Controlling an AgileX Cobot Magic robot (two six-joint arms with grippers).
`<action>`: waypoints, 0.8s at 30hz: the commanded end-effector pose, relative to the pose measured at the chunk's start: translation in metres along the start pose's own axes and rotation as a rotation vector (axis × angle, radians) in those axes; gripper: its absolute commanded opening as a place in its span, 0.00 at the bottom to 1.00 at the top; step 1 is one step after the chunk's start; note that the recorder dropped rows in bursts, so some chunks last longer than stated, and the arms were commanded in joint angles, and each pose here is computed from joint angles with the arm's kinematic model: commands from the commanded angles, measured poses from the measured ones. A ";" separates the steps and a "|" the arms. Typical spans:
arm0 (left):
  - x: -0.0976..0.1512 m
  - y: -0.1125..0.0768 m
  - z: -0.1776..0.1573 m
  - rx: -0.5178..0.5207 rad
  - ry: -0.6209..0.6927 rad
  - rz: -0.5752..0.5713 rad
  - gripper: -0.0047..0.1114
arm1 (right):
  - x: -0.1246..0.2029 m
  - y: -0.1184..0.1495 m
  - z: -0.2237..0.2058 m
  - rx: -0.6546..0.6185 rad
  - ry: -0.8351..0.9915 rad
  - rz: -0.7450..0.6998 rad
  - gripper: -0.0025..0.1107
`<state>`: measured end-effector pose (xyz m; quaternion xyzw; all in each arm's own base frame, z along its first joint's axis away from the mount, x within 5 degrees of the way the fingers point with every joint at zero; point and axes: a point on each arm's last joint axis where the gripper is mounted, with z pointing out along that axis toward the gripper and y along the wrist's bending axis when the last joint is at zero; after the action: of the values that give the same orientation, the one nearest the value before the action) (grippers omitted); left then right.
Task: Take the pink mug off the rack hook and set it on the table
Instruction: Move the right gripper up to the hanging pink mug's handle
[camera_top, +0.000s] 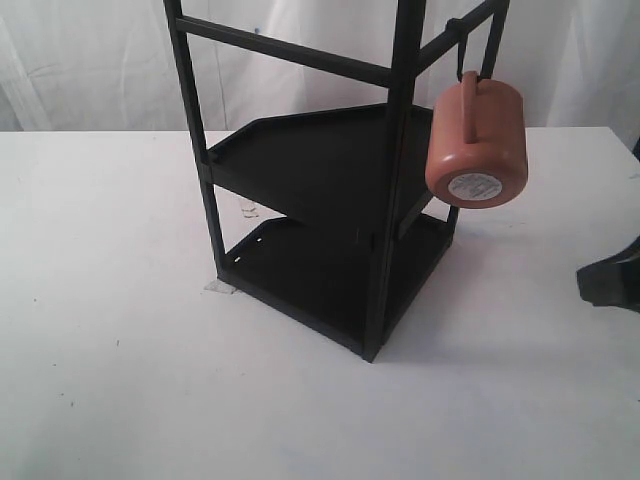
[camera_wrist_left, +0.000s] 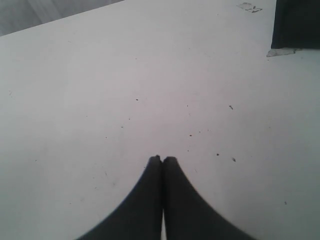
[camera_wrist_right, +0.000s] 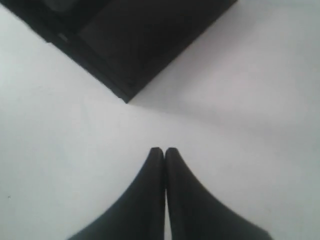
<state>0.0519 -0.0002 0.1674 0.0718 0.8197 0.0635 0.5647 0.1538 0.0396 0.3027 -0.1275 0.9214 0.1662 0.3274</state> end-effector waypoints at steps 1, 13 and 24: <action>0.001 -0.001 0.000 0.008 -0.003 -0.006 0.04 | -0.013 0.012 -0.016 -0.080 0.003 -0.056 0.02; 0.001 -0.001 0.000 0.008 -0.003 -0.006 0.04 | -0.042 0.040 -0.070 -0.082 0.014 -0.177 0.02; 0.001 -0.001 0.000 0.008 -0.003 -0.006 0.04 | -0.065 0.053 -0.054 -0.143 -0.093 -0.135 0.02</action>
<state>0.0519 -0.0002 0.1674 0.0718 0.8197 0.0635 0.5647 0.1463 0.0686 0.3890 -0.2167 0.8986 0.1897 0.3309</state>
